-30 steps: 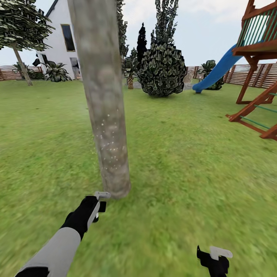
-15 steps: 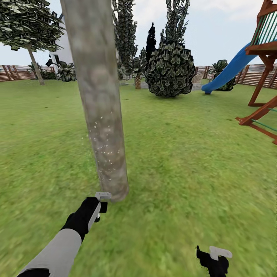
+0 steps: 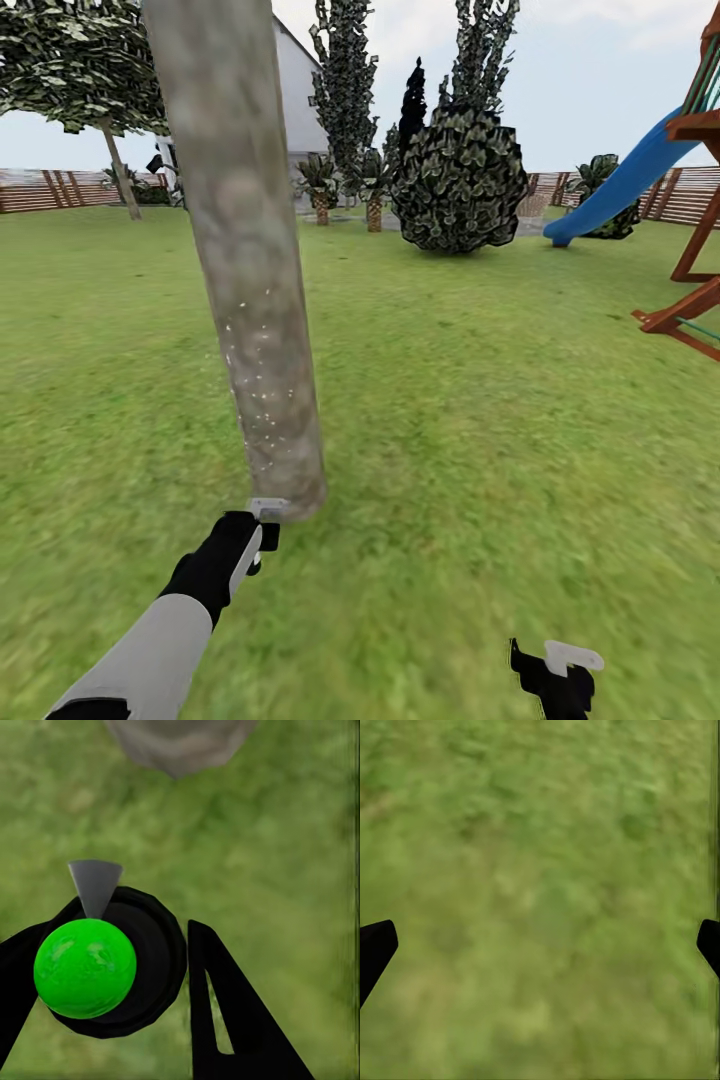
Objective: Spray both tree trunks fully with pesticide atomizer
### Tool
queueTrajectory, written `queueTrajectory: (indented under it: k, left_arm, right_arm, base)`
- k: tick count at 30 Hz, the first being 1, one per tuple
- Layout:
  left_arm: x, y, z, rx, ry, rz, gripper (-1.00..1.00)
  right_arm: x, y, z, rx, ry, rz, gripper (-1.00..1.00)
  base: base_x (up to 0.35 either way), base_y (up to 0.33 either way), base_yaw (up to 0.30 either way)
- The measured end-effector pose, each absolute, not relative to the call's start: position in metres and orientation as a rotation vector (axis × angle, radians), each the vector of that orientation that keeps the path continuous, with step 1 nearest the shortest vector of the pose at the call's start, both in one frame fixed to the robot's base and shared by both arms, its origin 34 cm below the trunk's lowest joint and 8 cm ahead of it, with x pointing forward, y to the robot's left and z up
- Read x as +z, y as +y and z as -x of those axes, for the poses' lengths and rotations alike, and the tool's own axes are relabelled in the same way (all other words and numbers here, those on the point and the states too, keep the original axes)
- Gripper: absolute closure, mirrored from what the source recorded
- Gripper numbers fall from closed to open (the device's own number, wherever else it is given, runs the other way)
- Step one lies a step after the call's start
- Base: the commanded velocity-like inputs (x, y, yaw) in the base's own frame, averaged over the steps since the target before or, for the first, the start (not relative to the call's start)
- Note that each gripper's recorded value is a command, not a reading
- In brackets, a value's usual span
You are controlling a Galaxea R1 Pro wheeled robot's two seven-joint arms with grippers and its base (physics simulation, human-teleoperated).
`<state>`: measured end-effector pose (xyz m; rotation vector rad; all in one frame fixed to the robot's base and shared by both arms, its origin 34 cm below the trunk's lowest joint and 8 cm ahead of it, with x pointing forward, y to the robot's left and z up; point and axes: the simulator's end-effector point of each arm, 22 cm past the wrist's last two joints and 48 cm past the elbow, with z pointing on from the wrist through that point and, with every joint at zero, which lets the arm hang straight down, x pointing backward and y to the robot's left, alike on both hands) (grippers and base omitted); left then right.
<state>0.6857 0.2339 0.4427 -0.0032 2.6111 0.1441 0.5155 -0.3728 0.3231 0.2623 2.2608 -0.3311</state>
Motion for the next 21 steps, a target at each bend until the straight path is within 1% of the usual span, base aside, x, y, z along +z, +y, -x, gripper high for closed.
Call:
queueTrajectory:
  k: [3,5,13,21]
  left_arm:
    - [0.4428,0.234,-0.6858,0.144,2.611,0.003,1.0]
    - [0.4428,0.234,-0.6857,0.145,2.611,0.003,1.0]
    - [0.4428,0.234,-0.6858,0.145,2.611,0.003,1.0]
    - [0.443,0.2342,-0.686,0.144,2.61,0.005,1.0]
  right_arm:
    - [0.3229,-0.3726,-0.5153,-0.331,2.261,-0.263,-1.0]
    - [0.3229,-0.3725,-0.5154,-0.33,2.261,-0.261,-1.0]
    - [0.3229,-0.3725,-0.5153,-0.33,2.262,-0.261,-1.0]
    - [0.3229,-0.3726,-0.5153,-0.331,2.261,-0.262,-1.0]
  base:
    - [0.0,-0.276,0.033]
    - [0.0,-0.276,0.166]
    - [0.017,-0.276,0.264]
    - [0.145,-0.269,0.021]
